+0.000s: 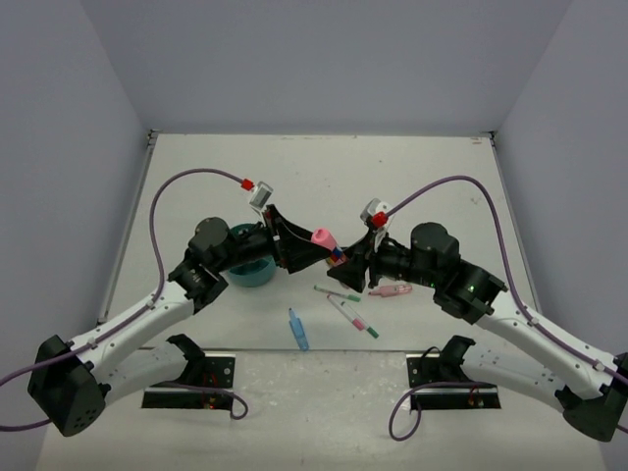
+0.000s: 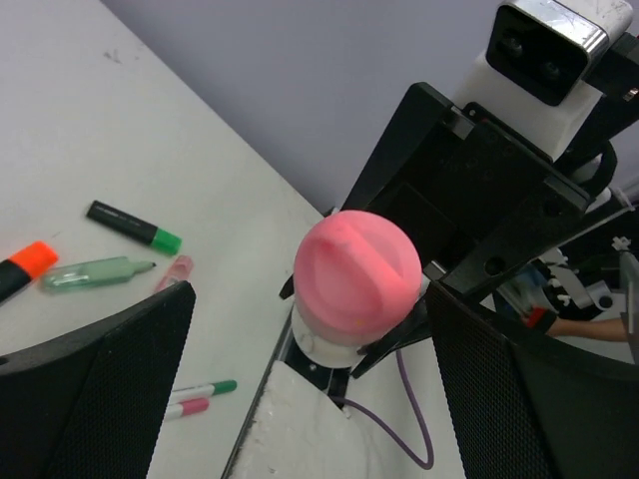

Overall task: Sort the stationery into containers
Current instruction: Place the stationery in the storage box.

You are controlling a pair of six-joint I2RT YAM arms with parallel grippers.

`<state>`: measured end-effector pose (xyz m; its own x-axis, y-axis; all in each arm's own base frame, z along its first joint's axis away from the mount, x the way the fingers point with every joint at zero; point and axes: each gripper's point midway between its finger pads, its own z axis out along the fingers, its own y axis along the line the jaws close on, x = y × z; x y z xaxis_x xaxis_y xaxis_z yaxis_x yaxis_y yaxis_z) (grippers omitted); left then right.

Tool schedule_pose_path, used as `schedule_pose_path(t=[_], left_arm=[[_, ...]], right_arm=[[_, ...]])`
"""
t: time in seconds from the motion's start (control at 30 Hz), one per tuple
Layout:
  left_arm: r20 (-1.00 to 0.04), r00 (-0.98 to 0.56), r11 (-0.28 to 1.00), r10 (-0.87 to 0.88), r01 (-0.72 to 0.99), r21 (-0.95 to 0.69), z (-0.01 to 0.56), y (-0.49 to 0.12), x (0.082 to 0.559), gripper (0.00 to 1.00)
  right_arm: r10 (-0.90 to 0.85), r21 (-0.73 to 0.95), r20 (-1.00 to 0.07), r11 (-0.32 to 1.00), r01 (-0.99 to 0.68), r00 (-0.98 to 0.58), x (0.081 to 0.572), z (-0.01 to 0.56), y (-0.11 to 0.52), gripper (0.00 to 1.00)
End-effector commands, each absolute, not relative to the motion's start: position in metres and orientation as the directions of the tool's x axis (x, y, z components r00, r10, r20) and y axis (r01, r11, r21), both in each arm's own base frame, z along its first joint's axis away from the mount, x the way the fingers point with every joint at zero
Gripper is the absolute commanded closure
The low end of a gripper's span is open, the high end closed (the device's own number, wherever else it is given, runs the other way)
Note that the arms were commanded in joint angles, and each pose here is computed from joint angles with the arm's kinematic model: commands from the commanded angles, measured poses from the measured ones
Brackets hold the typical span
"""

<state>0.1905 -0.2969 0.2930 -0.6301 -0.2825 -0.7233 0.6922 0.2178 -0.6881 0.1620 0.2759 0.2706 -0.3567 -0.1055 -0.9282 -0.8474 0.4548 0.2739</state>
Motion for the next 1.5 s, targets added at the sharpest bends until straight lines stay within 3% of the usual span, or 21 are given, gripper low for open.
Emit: schedule_pose_path(t=[0.0,0.1,0.2,0.23,0.27,0.37,0.4,0.43,0.47,0.5,0.6,0.63,0.7,0.77,0.9,1.13,1.3,1.47], left_arm=[[-0.761,-0.586,0.072,-0.278,0.777,-0.625,0.335,-0.32,0.168,0.0],[-0.754,-0.6,0.084,-0.269,0.765,-0.639,0.329,-0.325,0.17,0.05],[-0.754,-0.596,0.093,-0.276,0.764,-0.638,0.33,-0.325,0.171,0.31],[-0.756,-0.592,0.095,-0.279,0.767,-0.635,0.332,-0.325,0.171,0.4],[-0.759,-0.585,0.098,-0.285,0.77,-0.63,0.334,-0.324,0.171,0.61],[-0.764,-0.579,0.124,-0.284,0.768,-0.628,0.335,-0.323,0.174,0.98],[-0.765,-0.575,0.146,-0.291,0.763,-0.63,0.335,-0.323,0.177,1.0],[-0.768,-0.574,0.156,-0.284,0.762,-0.628,0.333,-0.323,0.178,1.0],[-0.782,-0.552,0.199,-0.29,0.765,-0.613,0.333,-0.32,0.184,1.0],[-0.8,-0.523,0.263,-0.296,0.76,-0.594,0.332,-0.316,0.194,1.0],[-0.834,-0.488,0.577,-0.258,0.615,-0.538,0.313,-0.286,0.233,1.0],[-0.857,-0.432,0.741,-0.279,0.471,-0.479,0.304,-0.258,0.262,1.0],[-0.87,-0.427,0.895,-0.246,0.245,-0.373,0.292,-0.216,0.282,1.0],[-0.89,-0.4,0.968,-0.221,0.021,-0.25,0.281,-0.178,0.299,1.0],[-0.913,-0.361,0.975,-0.191,-0.179,-0.133,0.281,-0.14,0.306,1.0],[-0.925,-0.357,0.939,-0.127,-0.345,0.004,0.27,-0.102,0.306,1.0],[-0.908,-0.393,0.921,-0.146,-0.389,0.02,0.249,-0.084,0.314,1.0],[-0.891,-0.423,0.948,-0.164,-0.319,-0.023,0.235,-0.097,0.318,1.0]], right_arm=[[-0.034,0.273,-0.954,0.311,-0.91,-0.297,0.143,0.302,0.289,1.0],[-0.032,0.265,-0.957,0.309,-0.913,-0.289,0.142,0.303,0.287,1.0],[-0.043,0.263,-0.956,0.317,-0.911,-0.29,0.142,0.301,0.285,1.0],[-0.045,0.262,-0.956,0.319,-0.911,-0.291,0.142,0.3,0.284,1.0],[-0.049,0.265,-0.954,0.321,-0.909,-0.295,0.142,0.298,0.285,1.0],[-0.047,0.262,-0.955,0.331,-0.906,-0.294,0.143,0.296,0.284,1.0],[-0.047,0.262,-0.954,0.346,-0.901,-0.295,0.146,0.294,0.283,0.91],[-0.049,0.261,-0.954,0.347,-0.901,-0.295,0.146,0.293,0.283,0.9],[-0.044,0.263,-0.952,0.383,-0.885,-0.302,0.152,0.29,0.28,0.43],[-0.039,0.266,-0.949,0.432,-0.862,-0.312,0.16,0.285,0.277,0.03],[-0.044,0.26,-0.933,0.606,-0.751,-0.358,0.186,0.264,0.259,0.01],[-0.031,0.247,-0.929,0.693,-0.678,-0.37,0.2,0.258,0.247,0.01],[-0.034,0.226,-0.92,0.767,-0.601,-0.389,0.211,0.247,0.234,0.01],[-0.043,0.206,-0.912,0.811,-0.548,-0.408,0.215,0.237,0.222,0.01],[-0.045,0.193,-0.909,0.836,-0.514,-0.414,0.216,0.23,0.213,0.01],[-0.052,0.183,-0.899,0.857,-0.481,-0.436,0.214,0.218,0.203,0.01],[-0.055,0.19,-0.898,0.847,-0.497,-0.437,0.211,0.216,0.206,0.01],[-0.071,0.178,-0.894,0.85,-0.496,-0.442,0.213,0.211,0.206,0.01]])
